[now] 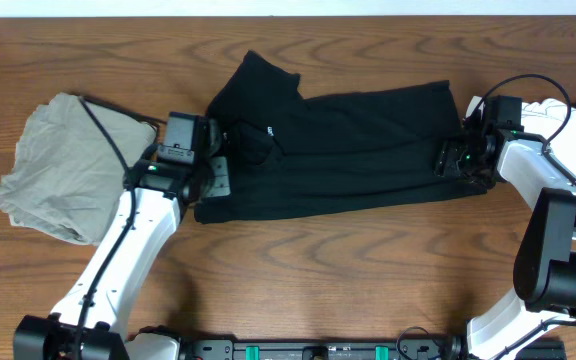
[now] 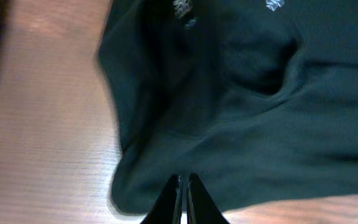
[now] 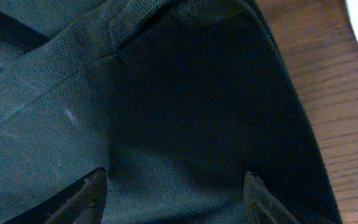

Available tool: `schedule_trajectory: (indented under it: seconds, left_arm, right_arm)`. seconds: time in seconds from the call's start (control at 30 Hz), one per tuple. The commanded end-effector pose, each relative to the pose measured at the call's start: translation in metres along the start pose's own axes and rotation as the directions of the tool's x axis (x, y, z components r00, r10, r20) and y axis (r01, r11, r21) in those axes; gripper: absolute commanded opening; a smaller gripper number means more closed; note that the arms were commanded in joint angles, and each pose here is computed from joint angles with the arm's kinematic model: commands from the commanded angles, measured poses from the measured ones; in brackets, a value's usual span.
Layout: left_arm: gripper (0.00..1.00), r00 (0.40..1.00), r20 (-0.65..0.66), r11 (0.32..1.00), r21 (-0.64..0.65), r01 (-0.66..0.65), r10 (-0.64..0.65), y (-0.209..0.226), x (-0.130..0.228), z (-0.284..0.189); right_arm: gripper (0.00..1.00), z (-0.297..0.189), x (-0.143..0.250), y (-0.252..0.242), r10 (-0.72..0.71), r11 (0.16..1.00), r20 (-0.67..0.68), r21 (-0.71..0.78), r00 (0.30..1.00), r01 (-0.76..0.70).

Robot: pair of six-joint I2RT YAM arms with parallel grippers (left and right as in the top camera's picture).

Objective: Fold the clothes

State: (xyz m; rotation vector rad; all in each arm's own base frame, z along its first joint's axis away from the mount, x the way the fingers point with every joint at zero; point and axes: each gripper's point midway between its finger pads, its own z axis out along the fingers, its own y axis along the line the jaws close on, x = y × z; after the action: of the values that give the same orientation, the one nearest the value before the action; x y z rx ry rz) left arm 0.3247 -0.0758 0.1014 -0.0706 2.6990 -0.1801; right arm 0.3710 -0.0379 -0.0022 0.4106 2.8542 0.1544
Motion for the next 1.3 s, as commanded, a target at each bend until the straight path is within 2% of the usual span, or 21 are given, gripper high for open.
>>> schedule_trajectory:
  seconds: [0.0, 0.2, 0.5, 0.77, 1.27]
  left_arm:
    - [0.06, 0.998, -0.026, 0.998, 0.022, -0.055, 0.056, -0.007, 0.003, 0.017]
    - [0.06, 0.992, -0.106, 0.998, 0.001, -0.068, 0.068, -0.002, 0.013, 0.062]
    - [0.06, 0.985, -0.173, 0.989, -0.144, -0.015, -0.010, 0.047, 0.024, 0.104]
    - [0.06, 0.970, -0.212, 0.973, -0.219, 0.070, -0.118, 0.082, 0.035, 0.116]
    - [0.06, 0.921, -0.365, 0.956, -0.294, 0.026, -0.137, 0.096, 0.083, 0.108]
  right_arm:
    - [0.70, 0.037, 0.047, -0.023, 0.020, 0.997, -0.157, 0.082, 0.987, -0.007]
    - [0.70, 0.036, 0.048, -0.023, 0.020, 0.997, -0.161, 0.081, 0.987, -0.007]
    - [0.70, 0.036, 0.048, -0.023, 0.020, 0.997, -0.161, 0.081, 0.987, -0.007]
    - [0.70, 0.036, 0.048, -0.023, 0.020, 0.997, -0.161, 0.081, 0.987, -0.007]
    - [0.70, 0.036, 0.048, -0.023, 0.020, 0.997, -0.160, 0.081, 0.987, -0.007]
